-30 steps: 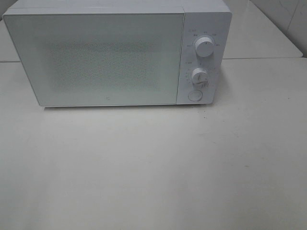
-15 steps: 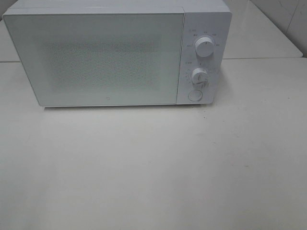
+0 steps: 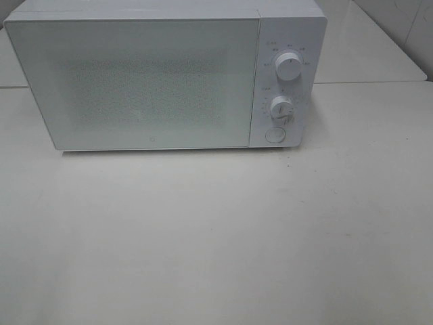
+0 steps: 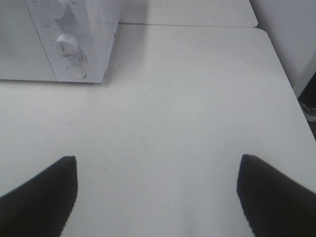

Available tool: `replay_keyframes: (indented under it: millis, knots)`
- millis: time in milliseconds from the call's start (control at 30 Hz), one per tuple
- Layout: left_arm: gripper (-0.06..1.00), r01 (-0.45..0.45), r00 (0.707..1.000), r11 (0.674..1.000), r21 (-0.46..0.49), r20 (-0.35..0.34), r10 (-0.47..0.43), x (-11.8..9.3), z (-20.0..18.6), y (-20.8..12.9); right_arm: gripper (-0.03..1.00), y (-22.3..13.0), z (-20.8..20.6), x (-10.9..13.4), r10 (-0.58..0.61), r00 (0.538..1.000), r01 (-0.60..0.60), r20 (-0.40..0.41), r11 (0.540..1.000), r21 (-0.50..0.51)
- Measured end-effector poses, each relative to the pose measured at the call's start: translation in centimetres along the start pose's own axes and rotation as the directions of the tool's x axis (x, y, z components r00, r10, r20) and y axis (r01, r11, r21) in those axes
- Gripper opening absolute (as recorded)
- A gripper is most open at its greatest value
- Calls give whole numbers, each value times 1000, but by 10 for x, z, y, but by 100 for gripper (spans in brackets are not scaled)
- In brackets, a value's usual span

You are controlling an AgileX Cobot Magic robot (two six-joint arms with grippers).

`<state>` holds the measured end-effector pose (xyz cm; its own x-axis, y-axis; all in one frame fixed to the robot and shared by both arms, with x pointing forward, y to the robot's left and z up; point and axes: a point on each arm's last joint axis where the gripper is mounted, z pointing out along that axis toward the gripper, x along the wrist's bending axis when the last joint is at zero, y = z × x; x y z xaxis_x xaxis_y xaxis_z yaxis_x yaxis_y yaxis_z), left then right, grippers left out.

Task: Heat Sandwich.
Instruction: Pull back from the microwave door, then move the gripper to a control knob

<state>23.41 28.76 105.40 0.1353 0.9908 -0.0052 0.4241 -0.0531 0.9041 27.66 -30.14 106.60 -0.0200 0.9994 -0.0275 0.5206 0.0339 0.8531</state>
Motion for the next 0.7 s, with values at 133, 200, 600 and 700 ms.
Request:
replay_keyframes:
  millis: [133, 200, 600, 700]
  knots:
    - [99, 0, 1000, 1000, 0, 0, 0, 0, 0, 0, 84, 12, 15, 1, -5, 1000, 5, -5, 1000, -5]
    - [99, 0, 1000, 1000, 0, 0, 0, 0, 0, 0, 83, 21, 27, 3, -8, 1000, 8, -9, 1000, -3]
    - [99, 0, 1000, 1000, 0, 0, 0, 0, 0, 0, 81, 46, 78, 8, -18, 999, 18, -27, 1000, -7]
    - [99, 0, 1000, 1000, 0, 0, 0, 0, 0, 0, 81, 50, 91, 9, -19, 999, 19, -32, 1000, -11]
